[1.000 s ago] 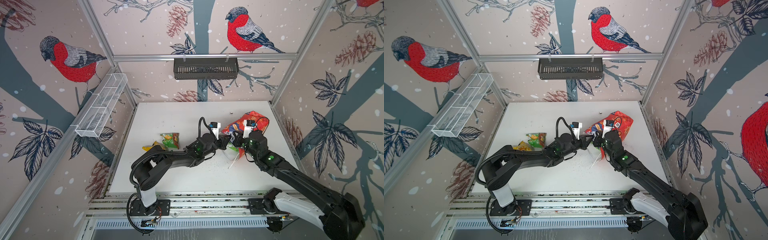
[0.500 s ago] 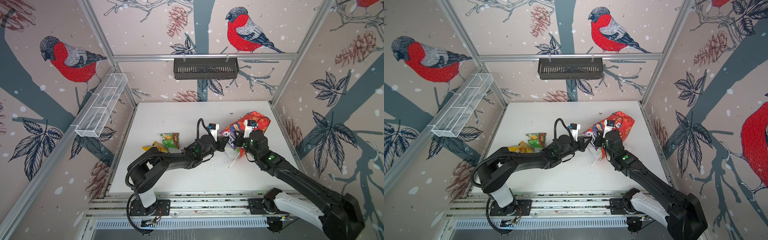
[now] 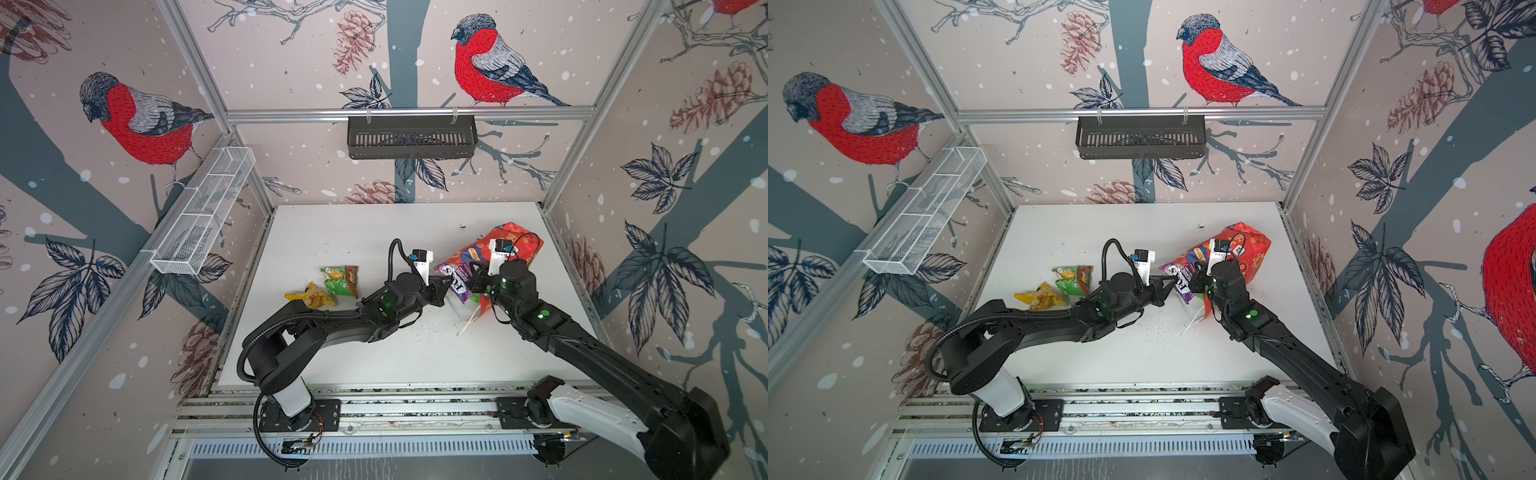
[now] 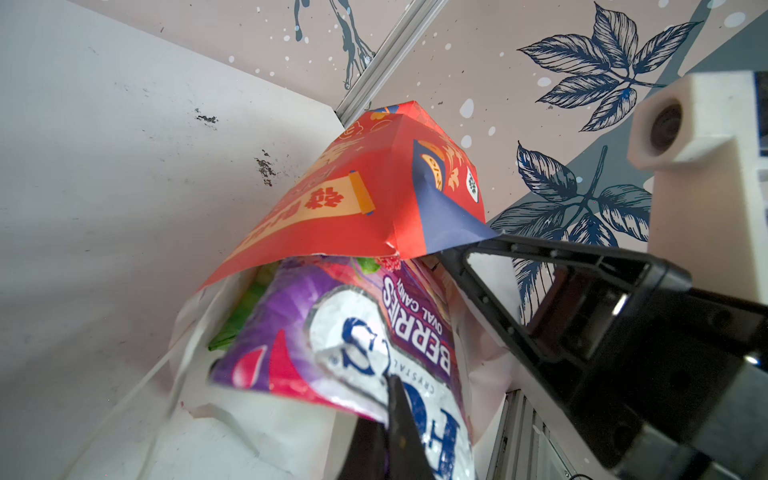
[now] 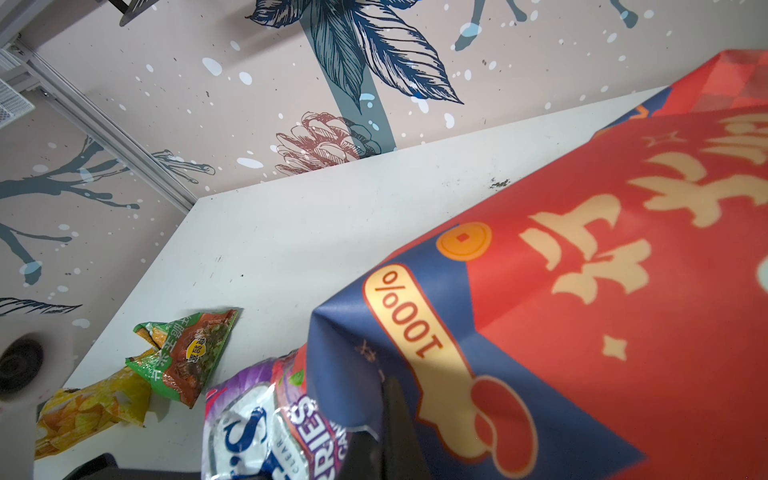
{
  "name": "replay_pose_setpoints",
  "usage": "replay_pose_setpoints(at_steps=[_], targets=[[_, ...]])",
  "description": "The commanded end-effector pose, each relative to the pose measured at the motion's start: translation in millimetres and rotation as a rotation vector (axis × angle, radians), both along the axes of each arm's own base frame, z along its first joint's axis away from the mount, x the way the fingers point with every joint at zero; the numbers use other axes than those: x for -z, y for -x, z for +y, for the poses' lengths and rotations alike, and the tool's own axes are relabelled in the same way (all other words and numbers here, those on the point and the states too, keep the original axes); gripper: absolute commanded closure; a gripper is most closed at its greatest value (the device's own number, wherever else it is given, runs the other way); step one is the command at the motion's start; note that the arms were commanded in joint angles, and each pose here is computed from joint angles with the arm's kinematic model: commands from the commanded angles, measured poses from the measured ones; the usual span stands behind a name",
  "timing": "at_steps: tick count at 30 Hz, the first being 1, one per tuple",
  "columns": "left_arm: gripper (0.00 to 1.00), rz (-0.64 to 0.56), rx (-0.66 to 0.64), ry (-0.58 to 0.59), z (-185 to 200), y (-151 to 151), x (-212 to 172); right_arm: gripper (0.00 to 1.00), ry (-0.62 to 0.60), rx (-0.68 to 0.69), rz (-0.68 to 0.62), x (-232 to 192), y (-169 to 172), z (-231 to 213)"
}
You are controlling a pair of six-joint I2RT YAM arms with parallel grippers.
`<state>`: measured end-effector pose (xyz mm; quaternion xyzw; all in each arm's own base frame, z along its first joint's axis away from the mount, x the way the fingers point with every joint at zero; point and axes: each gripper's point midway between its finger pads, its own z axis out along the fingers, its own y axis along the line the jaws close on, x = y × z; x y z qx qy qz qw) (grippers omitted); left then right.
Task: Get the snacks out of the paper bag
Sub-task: 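Close the left gripper on the purple FOXS pack inside the bag, then pull the purple pack out with the left gripper while the right withdraws the bag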
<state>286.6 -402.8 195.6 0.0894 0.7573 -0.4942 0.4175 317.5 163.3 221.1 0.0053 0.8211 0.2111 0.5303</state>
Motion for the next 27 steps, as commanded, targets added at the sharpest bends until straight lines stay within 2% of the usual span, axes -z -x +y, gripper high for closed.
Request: replay_pose_setpoints(at_steps=[1,4,9,18,27], targets=[[1.00,-0.032,-0.024,0.028,4.0,-0.9,-12.9,1.00,0.035,0.036,0.003,0.7,-2.6,-7.3],[1.00,-0.033,-0.032,0.024,8.1,0.6,-13.7,1.00,0.077,0.061,0.009,3.5,-4.7,-12.9],[1.00,-0.047,-0.048,0.011,13.4,1.1,-16.9,1.00,0.224,0.149,0.079,17.4,-11.4,-30.9],[1.00,-0.056,-0.051,0.004,13.4,0.1,-18.5,0.98,0.407,0.153,0.147,24.2,-15.1,-33.4],[1.00,-0.059,-0.060,0.002,15.7,-0.1,-19.2,1.00,0.617,0.158,0.289,35.8,-20.2,-32.7]])
